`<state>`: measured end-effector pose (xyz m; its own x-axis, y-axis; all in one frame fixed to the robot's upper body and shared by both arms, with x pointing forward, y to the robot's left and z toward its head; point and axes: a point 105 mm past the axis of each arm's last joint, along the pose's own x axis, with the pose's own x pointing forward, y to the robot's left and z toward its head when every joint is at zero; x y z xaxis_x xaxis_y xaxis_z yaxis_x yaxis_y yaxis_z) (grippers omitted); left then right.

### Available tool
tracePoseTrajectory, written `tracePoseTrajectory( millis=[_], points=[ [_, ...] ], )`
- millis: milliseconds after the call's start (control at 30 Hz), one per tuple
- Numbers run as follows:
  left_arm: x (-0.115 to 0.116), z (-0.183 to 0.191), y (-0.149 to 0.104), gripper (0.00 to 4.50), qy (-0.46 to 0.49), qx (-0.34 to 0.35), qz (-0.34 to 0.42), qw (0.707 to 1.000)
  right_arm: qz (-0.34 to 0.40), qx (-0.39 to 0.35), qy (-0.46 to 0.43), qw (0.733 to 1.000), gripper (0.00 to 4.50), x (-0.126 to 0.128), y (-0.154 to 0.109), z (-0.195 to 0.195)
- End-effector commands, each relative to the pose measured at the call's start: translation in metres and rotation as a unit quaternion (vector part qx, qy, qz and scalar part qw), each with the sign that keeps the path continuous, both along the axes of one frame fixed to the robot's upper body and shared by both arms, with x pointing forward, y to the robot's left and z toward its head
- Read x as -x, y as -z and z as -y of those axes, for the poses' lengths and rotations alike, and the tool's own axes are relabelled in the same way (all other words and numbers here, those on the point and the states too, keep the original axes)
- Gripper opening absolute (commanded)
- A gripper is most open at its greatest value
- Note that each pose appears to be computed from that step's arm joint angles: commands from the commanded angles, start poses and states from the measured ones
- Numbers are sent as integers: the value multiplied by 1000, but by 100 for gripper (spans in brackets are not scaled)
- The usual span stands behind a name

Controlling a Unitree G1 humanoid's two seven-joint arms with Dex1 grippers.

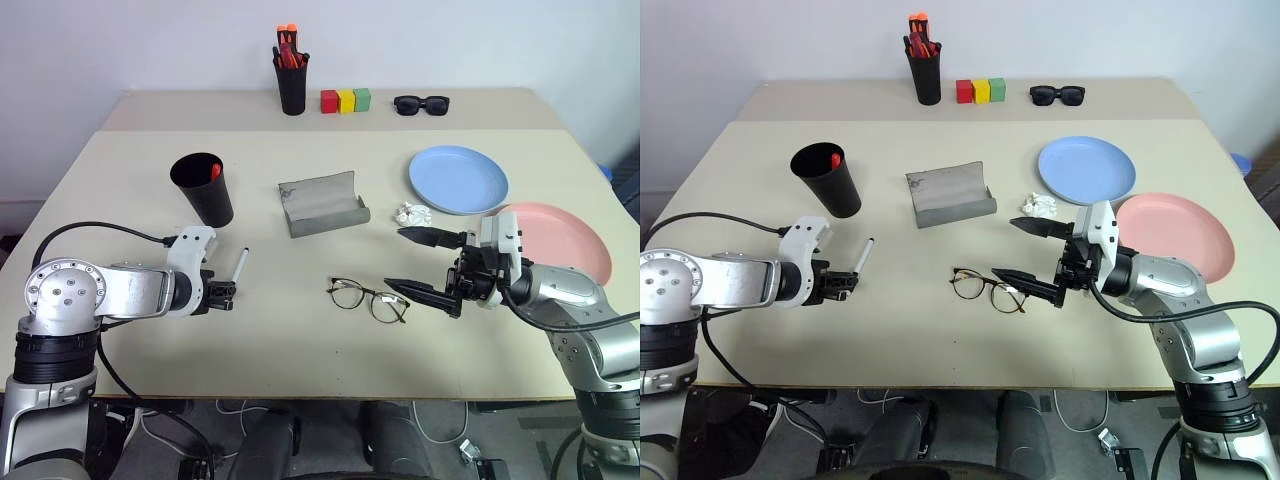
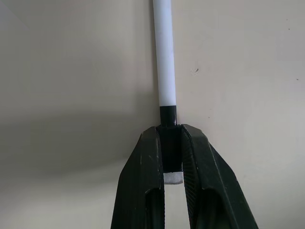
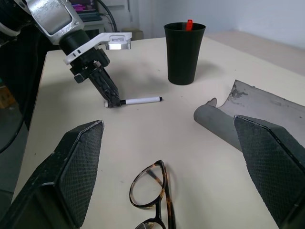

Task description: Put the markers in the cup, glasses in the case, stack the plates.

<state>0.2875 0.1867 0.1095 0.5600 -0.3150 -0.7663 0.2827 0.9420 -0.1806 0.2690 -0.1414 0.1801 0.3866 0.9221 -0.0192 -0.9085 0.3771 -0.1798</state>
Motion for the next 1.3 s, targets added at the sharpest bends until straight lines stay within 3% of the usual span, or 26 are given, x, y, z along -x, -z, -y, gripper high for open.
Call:
tracePoseTrajectory(
  millis=[33,133,200,233,300,433,533,700,900,1100,1300],
  points=[
    [1,0,1,1,3,-8,-1,1000,33,-4,2,999,447,1,-11,0],
    [-14,-5,-21,1,-18,-36,66,997,33,-5,2,999,447,0,-11,0],
    [-31,1,-52,1,-23,-17,174,984,35,-10,4,999,447,-3,-13,0],
    [-37,4,-68,1,-4,-30,237,971,36,-12,6,999,447,-4,-14,1],
    [-37,23,-89,1,74,24,309,948,40,-17,7,999,447,-7,-15,0],
    [-53,18,-125,1,60,28,429,901,46,-45,1,998,447,-10,-25,-4],
    [-52,28,-146,1,106,-4,506,856,48,-77,2,996,447,-12,-34,-6],
    [-57,-6,-192,1,32,20,632,774,62,-96,14,993,447,-16,-43,-7],
    [-62,-54,-207,1,-14,17,687,726,63,-105,16,992,447,-15,-45,-10],
    [-79,-70,-187,1,-41,26,675,736,61,-96,11,993,447,-13,-42,-15],
    [-89,-66,-159,1,-64,86,652,751,64,-90,13,994,447,-13,-44,-15]
  ],
)
